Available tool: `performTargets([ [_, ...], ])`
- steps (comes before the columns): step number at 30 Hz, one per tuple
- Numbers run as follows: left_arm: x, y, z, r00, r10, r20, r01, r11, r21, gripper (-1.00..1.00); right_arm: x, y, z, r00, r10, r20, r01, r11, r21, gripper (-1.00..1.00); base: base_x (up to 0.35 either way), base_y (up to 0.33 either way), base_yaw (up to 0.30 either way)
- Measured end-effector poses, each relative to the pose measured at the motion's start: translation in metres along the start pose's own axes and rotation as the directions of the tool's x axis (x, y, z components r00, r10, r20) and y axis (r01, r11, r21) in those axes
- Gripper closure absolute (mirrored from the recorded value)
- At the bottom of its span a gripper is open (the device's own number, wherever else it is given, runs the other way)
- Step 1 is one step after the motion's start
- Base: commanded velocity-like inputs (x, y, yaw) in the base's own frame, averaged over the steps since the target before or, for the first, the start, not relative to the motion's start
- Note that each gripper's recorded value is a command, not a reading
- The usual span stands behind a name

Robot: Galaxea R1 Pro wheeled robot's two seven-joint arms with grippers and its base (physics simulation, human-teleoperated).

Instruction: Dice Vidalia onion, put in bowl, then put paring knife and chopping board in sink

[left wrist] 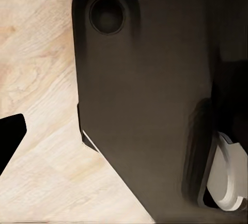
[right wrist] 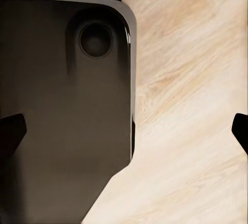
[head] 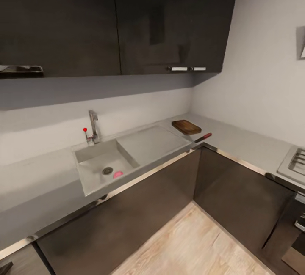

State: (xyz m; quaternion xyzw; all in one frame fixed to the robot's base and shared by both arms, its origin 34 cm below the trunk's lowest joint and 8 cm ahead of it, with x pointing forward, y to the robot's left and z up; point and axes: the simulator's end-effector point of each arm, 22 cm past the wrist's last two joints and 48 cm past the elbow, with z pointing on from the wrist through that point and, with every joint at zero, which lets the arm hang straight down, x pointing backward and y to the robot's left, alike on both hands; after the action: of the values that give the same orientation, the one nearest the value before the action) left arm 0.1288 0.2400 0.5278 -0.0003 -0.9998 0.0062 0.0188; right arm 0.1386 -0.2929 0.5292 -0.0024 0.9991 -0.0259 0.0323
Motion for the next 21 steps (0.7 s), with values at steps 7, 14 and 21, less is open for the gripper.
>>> performTargets([
  [7, 0.019, 0.001, -0.009, 0.999, 0.001, -0.052, -0.002, 1.000, -0.002, -1.00, 0.000, 0.000, -0.009, 1.000, 0.000, 0.000, 0.000, 1.000, 0.000, -1.00, 0.314, 0.000, 0.128],
  [14, 0.022, -0.001, -0.018, 0.998, 0.002, -0.057, -0.002, 1.000, 0.002, -1.00, 0.001, -0.001, -0.018, 1.000, 0.000, 0.000, 0.000, 1.000, 0.000, -1.00, 0.275, 0.000, 0.017],
  [21, 0.024, -0.003, -0.026, 0.998, 0.002, -0.057, -0.002, 1.000, 0.005, -1.00, 0.002, -0.001, -0.026, 1.000, 0.000, -0.001, 0.000, 1.000, 0.000, -1.00, 0.283, -0.081, -0.030],
])
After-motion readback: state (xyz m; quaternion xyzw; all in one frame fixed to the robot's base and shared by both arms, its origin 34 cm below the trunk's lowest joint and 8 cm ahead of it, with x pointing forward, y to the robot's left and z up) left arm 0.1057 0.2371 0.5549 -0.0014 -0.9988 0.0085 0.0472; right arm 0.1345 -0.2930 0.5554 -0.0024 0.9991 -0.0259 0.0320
